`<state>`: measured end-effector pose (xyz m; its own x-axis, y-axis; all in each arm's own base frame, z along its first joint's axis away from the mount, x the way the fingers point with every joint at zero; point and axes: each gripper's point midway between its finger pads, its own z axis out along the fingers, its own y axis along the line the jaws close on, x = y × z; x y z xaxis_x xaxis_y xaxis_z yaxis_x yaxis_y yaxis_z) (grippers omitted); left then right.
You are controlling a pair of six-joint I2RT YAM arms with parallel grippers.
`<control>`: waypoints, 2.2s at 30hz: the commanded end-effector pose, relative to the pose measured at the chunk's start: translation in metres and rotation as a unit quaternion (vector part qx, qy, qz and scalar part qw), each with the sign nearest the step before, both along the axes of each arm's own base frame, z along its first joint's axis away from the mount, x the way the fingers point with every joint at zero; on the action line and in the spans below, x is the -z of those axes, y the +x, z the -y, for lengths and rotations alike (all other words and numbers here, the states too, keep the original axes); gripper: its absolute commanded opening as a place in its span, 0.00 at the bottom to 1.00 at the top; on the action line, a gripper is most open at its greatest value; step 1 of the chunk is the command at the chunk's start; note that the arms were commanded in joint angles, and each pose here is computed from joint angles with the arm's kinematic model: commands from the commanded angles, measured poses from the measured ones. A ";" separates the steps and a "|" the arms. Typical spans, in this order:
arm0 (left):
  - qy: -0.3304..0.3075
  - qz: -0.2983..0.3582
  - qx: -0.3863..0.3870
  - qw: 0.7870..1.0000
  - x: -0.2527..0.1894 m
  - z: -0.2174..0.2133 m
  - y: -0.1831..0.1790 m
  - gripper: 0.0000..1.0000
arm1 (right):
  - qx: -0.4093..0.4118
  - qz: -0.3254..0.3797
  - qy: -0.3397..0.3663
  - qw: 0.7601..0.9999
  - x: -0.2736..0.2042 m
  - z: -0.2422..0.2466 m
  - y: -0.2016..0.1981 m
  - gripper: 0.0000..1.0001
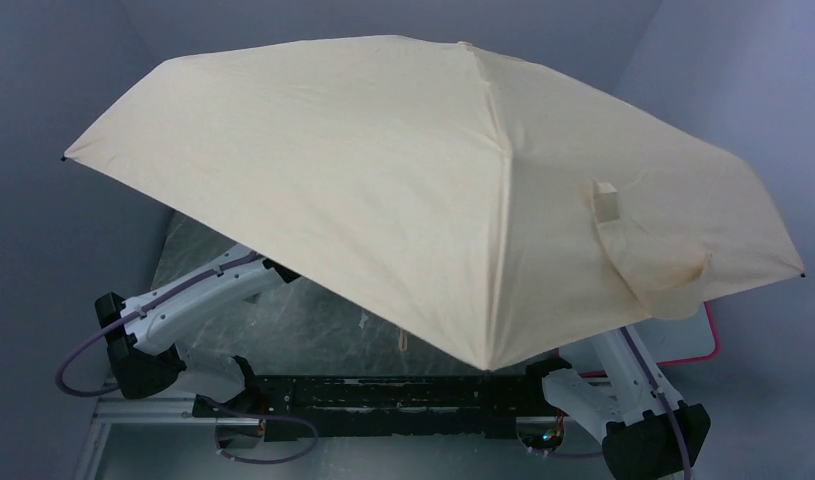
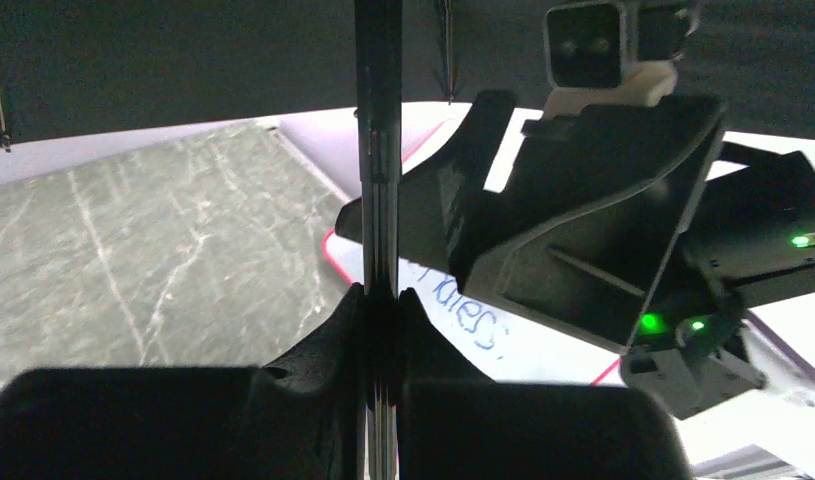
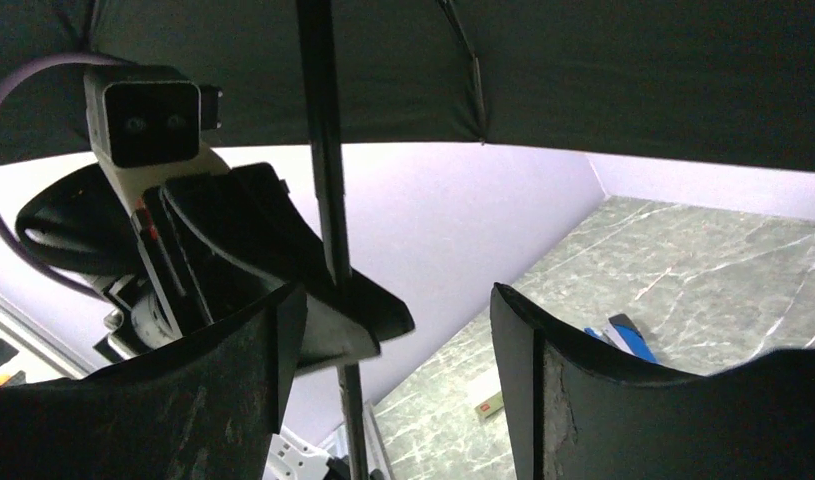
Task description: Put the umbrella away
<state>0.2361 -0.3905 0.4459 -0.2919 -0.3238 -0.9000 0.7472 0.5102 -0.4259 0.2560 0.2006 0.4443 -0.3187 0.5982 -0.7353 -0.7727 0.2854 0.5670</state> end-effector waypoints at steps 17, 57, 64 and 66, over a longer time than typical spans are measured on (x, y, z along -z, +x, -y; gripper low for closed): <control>0.108 -0.011 -0.065 0.992 0.041 0.020 0.001 0.05 | 0.062 -0.053 0.037 0.996 0.005 0.009 0.033 0.70; 0.125 -0.036 -0.091 0.987 0.069 0.017 0.007 0.05 | 0.114 -0.065 0.002 0.991 0.030 -0.031 0.059 0.25; 0.091 -0.026 -0.074 0.993 0.063 0.000 -0.004 0.48 | 0.094 -0.064 0.016 0.993 0.022 -0.032 0.052 0.03; 0.070 -0.017 -0.052 0.996 0.056 -0.004 -0.010 0.56 | 0.083 -0.060 0.022 0.995 0.017 -0.033 0.048 0.00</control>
